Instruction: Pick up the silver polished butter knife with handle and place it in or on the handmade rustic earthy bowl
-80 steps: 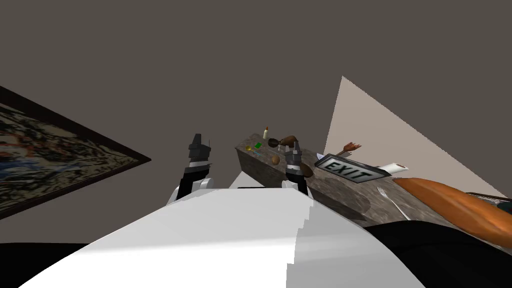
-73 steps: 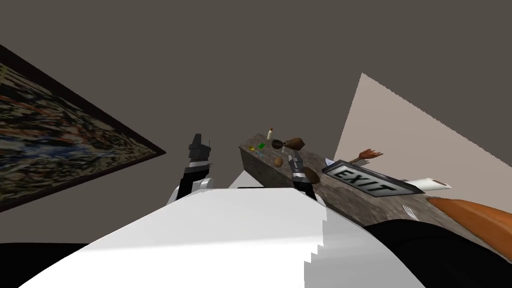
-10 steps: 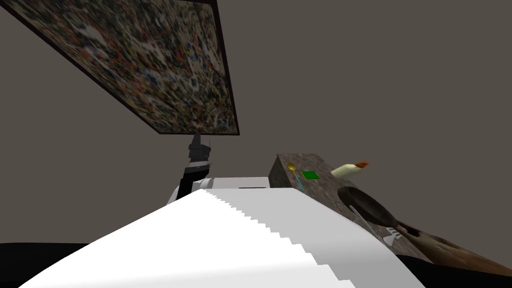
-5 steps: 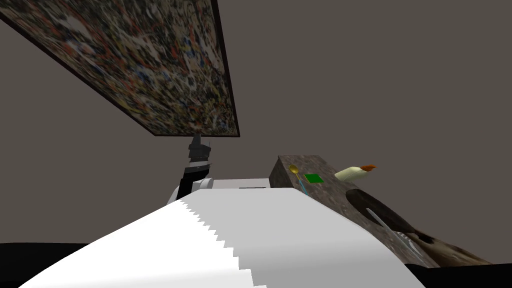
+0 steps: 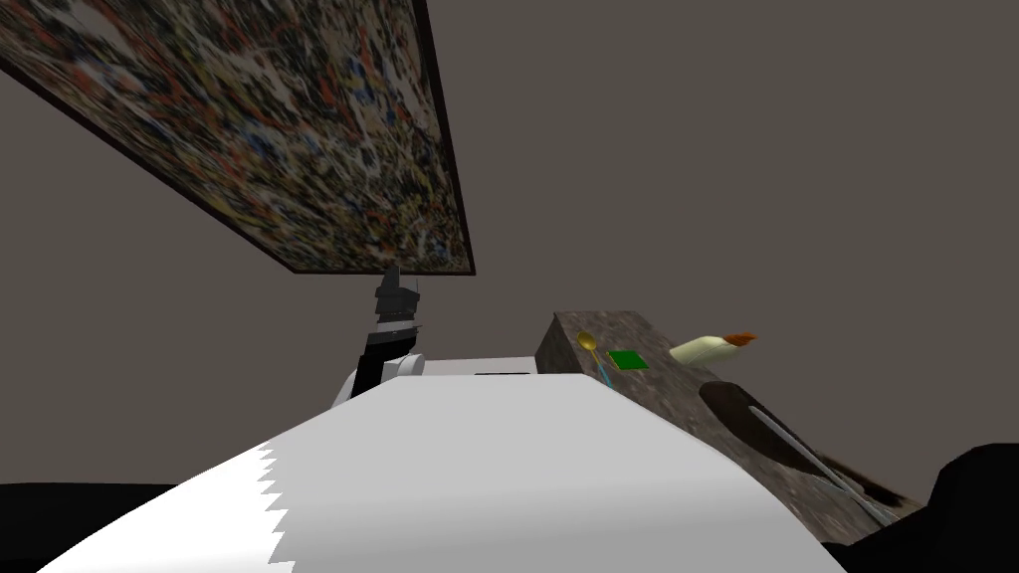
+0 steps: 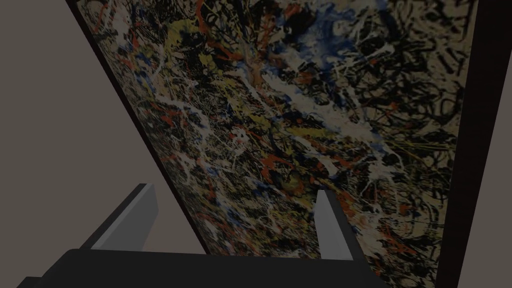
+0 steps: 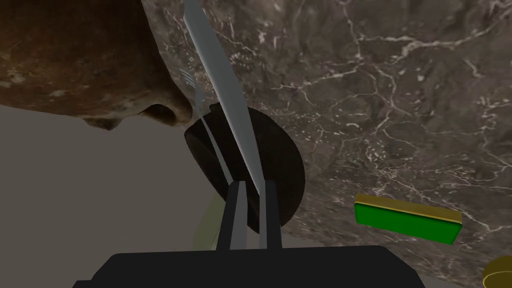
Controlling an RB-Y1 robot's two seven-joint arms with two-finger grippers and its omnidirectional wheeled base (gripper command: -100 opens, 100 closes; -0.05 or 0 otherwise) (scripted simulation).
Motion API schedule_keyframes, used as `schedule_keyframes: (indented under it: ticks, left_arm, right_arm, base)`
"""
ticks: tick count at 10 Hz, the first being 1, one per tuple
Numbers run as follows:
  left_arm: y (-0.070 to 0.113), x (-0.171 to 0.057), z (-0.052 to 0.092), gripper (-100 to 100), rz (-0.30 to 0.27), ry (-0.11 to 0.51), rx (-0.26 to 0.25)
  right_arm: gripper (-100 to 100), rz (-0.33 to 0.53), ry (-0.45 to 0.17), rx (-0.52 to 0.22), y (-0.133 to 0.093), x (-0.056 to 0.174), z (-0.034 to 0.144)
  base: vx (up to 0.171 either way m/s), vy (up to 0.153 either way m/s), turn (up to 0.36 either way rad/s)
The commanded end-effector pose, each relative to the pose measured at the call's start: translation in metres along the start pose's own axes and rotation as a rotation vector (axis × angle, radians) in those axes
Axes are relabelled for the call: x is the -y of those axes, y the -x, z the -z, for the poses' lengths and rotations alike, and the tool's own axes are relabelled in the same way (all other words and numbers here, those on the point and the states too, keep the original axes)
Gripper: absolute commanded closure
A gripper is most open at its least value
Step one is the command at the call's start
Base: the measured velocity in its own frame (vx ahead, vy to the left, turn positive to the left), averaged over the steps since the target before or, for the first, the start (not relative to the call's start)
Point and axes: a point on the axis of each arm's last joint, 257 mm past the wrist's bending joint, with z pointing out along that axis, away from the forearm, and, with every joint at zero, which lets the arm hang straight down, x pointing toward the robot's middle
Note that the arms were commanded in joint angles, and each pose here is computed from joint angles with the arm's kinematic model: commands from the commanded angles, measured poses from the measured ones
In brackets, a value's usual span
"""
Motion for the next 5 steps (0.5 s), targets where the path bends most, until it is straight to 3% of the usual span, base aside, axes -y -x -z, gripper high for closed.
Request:
schedule_keyframes:
  ticks: [1, 5]
  left_arm:
    - [0.0, 0.0, 0.0, 0, 0.0, 0.0, 0.0]
    - [0.0, 0.0, 0.0, 0, 0.0, 0.0, 0.0]
  right_arm:
    - [100, 0.019, -0.004, 0.003, 0.011, 0.006, 0.005]
    - [100, 0.075, 0.002, 0.011, 0.038, 0.016, 0.012]
  base:
    - [0.042, -0.027, -0.015]
    - [0.027, -0.027, -0.013]
